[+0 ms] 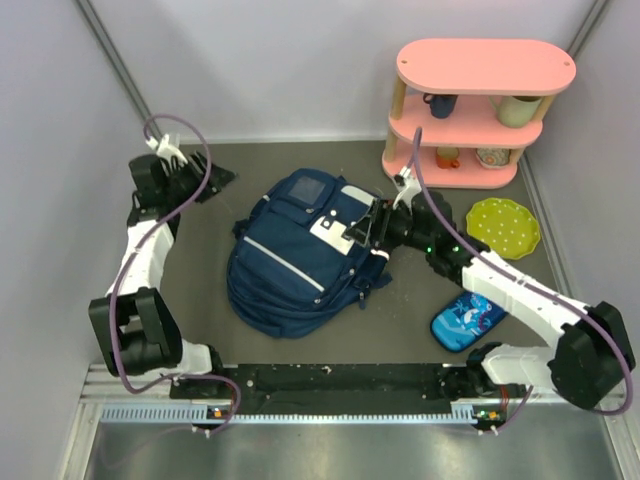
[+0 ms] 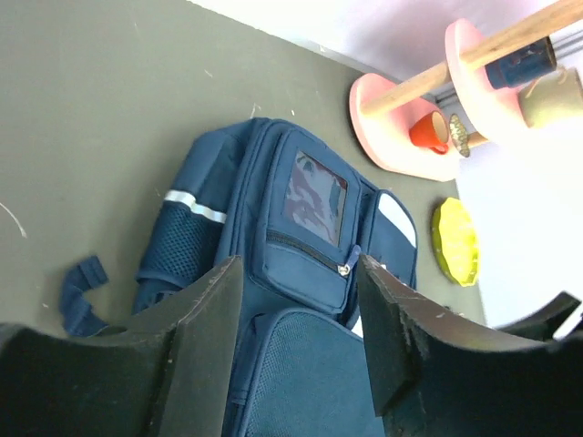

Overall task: Pack the student bag
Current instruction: Unzip the student bag at the center of the board.

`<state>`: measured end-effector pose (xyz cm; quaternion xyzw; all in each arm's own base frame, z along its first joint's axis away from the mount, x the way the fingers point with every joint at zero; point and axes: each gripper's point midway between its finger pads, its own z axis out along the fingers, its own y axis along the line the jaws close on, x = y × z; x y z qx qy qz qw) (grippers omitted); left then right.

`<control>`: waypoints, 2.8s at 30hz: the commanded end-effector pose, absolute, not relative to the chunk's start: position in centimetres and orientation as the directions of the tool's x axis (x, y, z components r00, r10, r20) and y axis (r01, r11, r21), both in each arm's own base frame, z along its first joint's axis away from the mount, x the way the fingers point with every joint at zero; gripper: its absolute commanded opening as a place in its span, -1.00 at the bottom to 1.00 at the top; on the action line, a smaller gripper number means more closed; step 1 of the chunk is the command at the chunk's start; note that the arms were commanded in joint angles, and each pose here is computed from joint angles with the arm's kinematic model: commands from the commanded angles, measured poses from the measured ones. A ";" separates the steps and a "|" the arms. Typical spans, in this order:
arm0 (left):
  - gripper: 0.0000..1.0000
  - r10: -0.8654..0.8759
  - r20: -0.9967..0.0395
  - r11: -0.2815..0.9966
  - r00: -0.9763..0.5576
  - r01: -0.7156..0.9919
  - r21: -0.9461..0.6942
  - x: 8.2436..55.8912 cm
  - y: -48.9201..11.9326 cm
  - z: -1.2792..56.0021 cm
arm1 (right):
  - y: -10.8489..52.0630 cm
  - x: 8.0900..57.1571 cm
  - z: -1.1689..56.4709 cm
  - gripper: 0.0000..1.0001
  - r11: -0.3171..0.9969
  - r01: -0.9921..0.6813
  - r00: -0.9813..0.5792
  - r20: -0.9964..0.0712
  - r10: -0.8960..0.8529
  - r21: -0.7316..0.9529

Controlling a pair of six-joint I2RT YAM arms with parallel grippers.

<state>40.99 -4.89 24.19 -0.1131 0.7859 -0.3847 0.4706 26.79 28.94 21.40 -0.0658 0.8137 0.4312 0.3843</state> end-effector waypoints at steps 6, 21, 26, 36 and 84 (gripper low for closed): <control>0.46 -0.362 -0.774 0.794 -0.519 0.264 -0.548 33.6 -7.9 26.1 | 23.0 32.7 14.5 0.42 0.902 -0.223 -0.720 -0.686 0.103 0.369; 0.47 -0.581 -0.541 0.655 -0.608 0.045 -0.754 18.7 -12.7 15.5 | 23.6 37.7 11.9 0.58 0.855 -0.115 -0.766 -0.593 0.248 0.506; 0.49 -0.583 -0.501 0.658 -0.640 -0.010 -0.753 19.4 -12.9 12.5 | 25.5 37.4 12.7 0.62 0.776 -0.147 -0.770 -0.564 0.299 0.613; 0.09 -0.598 -0.601 0.679 -0.530 0.063 -0.731 26.7 -13.4 14.2 | 26.8 33.7 8.7 -0.47 0.708 -0.151 -0.849 -0.458 0.265 0.690; 0.15 0.021 -0.667 0.850 -0.744 0.365 -0.381 25.7 -16.6 9.8 | 29.1 26.8 16.8 0.19 0.734 -0.408 -0.721 -0.685 0.105 0.542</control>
